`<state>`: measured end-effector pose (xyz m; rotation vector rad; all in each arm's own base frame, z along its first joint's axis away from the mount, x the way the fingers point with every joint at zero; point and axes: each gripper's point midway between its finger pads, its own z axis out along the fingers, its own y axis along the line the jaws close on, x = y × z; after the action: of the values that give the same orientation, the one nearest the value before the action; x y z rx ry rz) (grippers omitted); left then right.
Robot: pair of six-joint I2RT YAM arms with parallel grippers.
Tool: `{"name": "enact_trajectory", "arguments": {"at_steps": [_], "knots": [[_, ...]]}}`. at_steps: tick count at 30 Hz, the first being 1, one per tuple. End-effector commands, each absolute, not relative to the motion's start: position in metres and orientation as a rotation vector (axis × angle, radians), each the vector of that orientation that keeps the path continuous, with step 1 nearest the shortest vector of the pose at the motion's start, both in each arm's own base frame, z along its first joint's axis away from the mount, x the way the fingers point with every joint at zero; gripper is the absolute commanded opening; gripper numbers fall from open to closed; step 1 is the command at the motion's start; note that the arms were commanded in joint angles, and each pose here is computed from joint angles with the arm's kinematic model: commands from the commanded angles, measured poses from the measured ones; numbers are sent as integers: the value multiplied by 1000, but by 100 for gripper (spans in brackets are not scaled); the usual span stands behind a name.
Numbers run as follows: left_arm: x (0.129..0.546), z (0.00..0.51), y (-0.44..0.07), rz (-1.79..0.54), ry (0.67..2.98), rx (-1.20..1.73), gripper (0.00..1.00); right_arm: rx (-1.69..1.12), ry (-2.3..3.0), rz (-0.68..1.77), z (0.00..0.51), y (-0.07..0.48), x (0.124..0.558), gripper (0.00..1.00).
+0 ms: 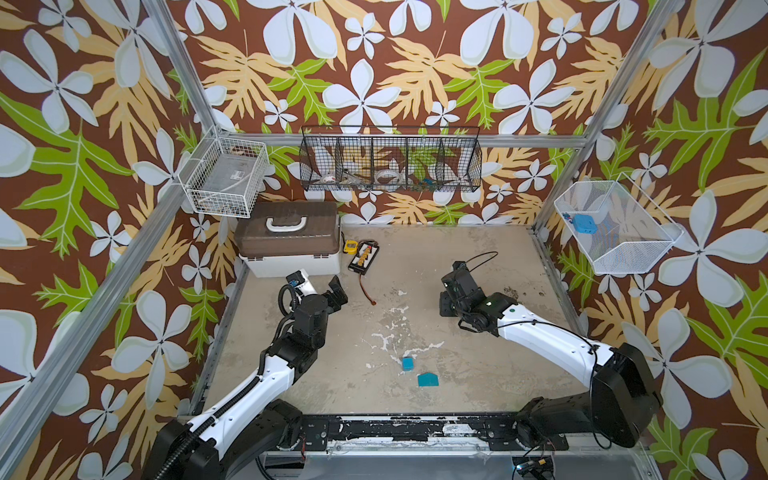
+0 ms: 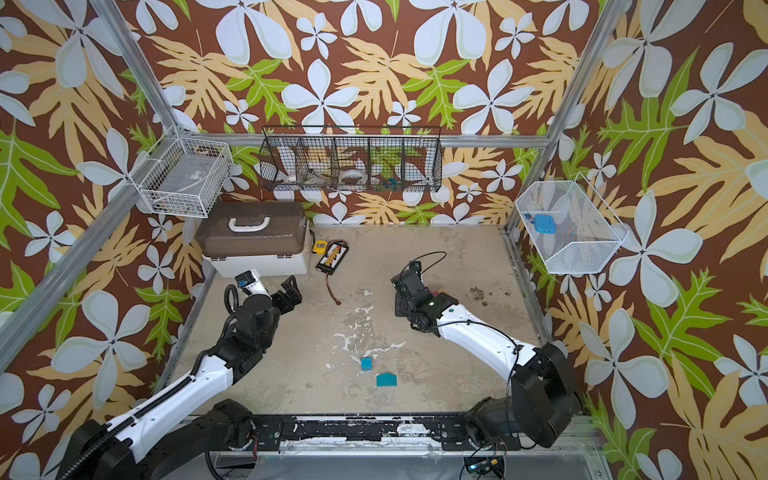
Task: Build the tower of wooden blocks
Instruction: 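Carry the pink cylinder with the right gripper to the stack, then lower the pink cylinder toward the magenta block with the right gripper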
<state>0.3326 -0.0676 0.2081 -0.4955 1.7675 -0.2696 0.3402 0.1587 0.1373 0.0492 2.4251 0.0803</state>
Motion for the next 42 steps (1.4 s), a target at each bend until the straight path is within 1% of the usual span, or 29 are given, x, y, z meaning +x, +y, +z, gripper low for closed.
{"name": "enact_trajectory", "arguments": {"at_steps": [1,5,13,28,42], "knots": [[334,212,-67,-272,1757,-498,96,44,2454,26,132,146,346,20],[334,212,-67,-270,1757,-499,96,71,2475,-32,125,135,357,19],[334,212,-68,-271,1758,-498,96,106,2485,-67,123,124,372,18],[335,210,-68,-272,1763,-495,96,156,2499,-93,115,102,371,18],[336,210,-69,-272,1763,-496,96,176,2509,-107,108,93,371,18]]}}
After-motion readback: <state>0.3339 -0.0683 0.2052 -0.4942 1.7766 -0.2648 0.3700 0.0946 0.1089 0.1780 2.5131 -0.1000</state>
